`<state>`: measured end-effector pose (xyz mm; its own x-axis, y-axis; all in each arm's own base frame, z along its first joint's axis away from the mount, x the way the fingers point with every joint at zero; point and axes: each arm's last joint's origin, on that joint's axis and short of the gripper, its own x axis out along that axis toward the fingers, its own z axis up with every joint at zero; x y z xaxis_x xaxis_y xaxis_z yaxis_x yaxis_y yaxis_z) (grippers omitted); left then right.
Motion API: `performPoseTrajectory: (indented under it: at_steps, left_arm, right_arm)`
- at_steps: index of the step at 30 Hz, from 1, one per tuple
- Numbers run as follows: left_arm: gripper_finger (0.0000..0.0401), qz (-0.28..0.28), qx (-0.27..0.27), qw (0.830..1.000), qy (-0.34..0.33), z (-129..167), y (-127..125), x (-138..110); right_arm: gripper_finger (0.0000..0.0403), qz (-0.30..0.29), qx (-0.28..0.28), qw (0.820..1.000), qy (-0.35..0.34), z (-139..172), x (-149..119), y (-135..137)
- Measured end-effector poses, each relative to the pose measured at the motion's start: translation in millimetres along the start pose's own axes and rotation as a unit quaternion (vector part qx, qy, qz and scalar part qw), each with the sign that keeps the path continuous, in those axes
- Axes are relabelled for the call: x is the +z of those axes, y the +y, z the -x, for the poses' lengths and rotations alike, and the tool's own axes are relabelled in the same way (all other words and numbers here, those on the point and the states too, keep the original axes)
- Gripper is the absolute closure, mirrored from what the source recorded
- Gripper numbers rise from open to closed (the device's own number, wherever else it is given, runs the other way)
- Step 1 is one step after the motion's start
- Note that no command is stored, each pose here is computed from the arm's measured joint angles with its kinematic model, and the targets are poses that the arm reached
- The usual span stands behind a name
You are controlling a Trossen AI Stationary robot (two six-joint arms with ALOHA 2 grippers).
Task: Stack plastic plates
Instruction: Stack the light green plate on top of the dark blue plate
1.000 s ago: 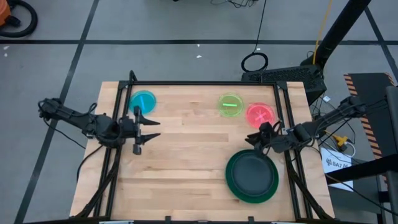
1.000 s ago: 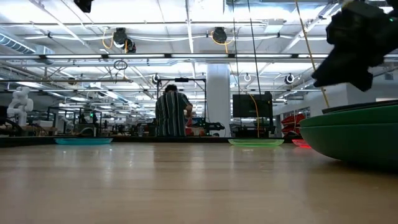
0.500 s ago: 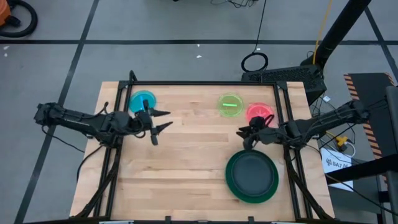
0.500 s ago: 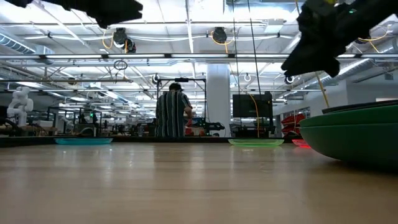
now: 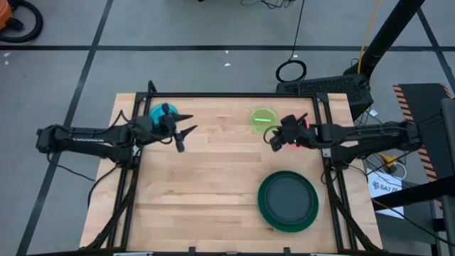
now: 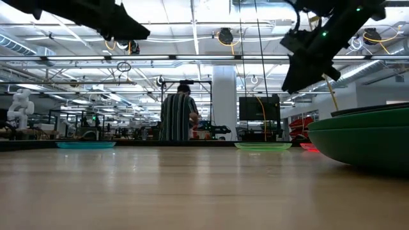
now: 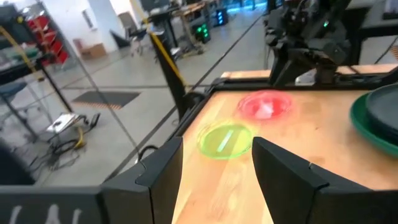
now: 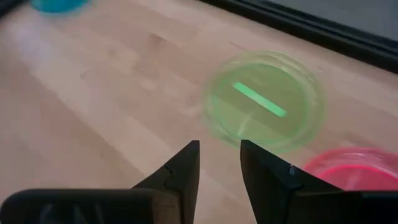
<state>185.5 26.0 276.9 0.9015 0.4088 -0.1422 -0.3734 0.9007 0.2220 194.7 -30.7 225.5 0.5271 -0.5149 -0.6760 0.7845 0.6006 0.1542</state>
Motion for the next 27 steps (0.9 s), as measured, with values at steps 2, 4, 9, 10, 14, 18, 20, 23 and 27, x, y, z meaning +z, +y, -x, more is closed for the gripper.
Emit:
performPoseTrajectory:
  at_steps: [2, 4, 9, 10, 14, 18, 20, 23, 27]
  left_arm:
    - [0.0201, 0.0, 0.007, 1.0, 0.01, -1, 3, -2]
    - [0.0201, 0.001, 0.013, 1.0, 0.011, -1, 5, -3]
    - [0.0201, -0.004, 0.03, 1.0, -0.001, -3, 11, -1]
    - [0.0201, -0.005, 0.033, 0.999, -0.004, -3, 12, 0]
    - [0.0201, 0.0, 0.048, 0.999, -0.026, -4, 17, 4]
    - [0.0201, 0.004, 0.06, 0.997, -0.041, -4, 21, 7]
    - [0.0201, 0.005, 0.063, 0.997, -0.042, -4, 22, 7]
    - [0.0201, 0.002, 0.066, 0.997, -0.041, -4, 23, 7]
    - [0.0201, 0.002, 0.068, 0.997, -0.047, -4, 24, 8]
  right_arm:
    - [0.0291, -0.012, -0.006, 1.0, 0.011, -5, 7, -5]
    - [0.0291, -0.015, -0.013, 0.999, 0.034, -12, 10, -12]
    - [0.0291, -0.021, -0.008, 0.997, 0.078, -29, 19, -19]
    - [0.0291, -0.019, -0.006, 0.996, 0.083, -32, 21, -19]
    - [0.0291, 0.003, -0.012, 0.994, 0.104, -47, 30, -16]
    - [0.0291, 0.023, -0.015, 0.992, 0.125, -66, 42, -10]
    - [0.0291, 0.036, -0.022, 0.99, 0.134, -75, 47, -6]
    - [0.0291, 0.049, -0.031, 0.987, 0.148, -90, 57, -1]
    - [0.0288, 0.068, -0.039, 0.984, 0.162, -109, 69, 8]
